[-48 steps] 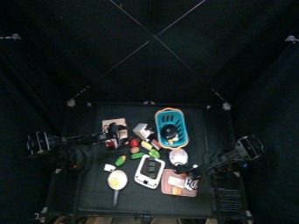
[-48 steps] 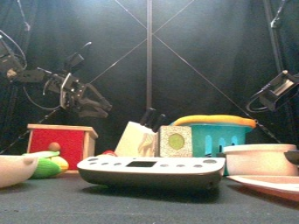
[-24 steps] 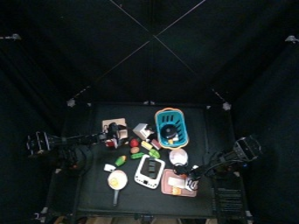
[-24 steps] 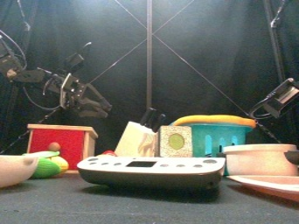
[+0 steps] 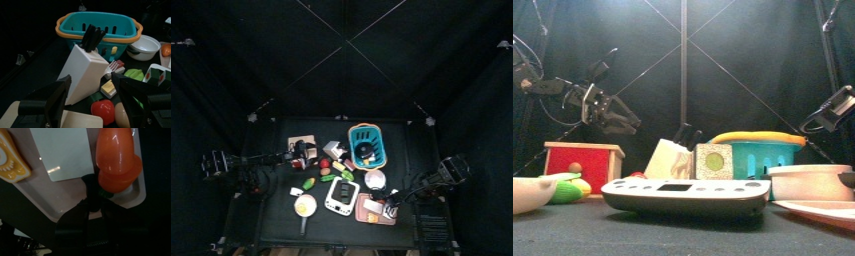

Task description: Grab cleaver

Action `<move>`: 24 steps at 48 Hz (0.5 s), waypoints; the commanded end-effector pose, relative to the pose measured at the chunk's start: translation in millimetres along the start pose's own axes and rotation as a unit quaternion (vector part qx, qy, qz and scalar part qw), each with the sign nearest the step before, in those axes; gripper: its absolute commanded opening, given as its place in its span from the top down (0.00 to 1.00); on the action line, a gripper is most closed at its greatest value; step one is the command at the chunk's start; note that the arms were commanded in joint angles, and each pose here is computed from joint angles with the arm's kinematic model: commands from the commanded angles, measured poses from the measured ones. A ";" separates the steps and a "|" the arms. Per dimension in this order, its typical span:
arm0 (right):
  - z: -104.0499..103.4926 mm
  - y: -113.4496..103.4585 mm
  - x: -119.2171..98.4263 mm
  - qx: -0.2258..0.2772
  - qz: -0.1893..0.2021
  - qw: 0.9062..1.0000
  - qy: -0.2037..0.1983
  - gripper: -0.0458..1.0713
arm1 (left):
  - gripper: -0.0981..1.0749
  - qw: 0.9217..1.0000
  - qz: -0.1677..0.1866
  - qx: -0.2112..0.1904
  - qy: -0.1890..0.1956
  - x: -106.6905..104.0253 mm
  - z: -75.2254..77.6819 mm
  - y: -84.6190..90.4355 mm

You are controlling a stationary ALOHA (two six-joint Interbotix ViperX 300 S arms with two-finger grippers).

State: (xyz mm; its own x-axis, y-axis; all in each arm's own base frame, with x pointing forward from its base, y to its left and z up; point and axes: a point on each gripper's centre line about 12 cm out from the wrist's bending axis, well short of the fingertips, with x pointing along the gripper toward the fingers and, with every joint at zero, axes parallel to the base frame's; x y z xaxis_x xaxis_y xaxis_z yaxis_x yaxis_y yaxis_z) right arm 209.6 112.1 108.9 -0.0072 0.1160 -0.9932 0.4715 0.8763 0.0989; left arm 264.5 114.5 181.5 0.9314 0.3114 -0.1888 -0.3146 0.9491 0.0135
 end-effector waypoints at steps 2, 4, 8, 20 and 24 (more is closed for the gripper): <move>3.7 8.2 -25.8 -0.012 0.016 1.000 -0.019 0.46 | 0.08 1.000 0.002 0.001 -0.010 0.9 5.4 1.3; 5.1 8.5 -31.3 -0.014 0.016 1.000 -0.023 0.46 | 0.08 1.000 0.002 0.001 -0.010 0.8 5.7 1.3; 8.5 9.1 -41.1 -0.022 0.016 0.999 -0.036 0.47 | 0.09 1.000 0.001 0.001 -0.011 0.4 6.5 0.8; 17.8 7.5 -47.9 -0.042 0.003 0.997 -0.064 0.47 | 0.08 1.000 -0.004 0.004 -0.017 -0.4 9.3 -2.5; 21.6 6.1 -51.5 -0.047 -0.001 0.996 -0.074 0.47 | 0.08 1.000 -0.006 0.004 -0.027 -0.2 14.3 -3.3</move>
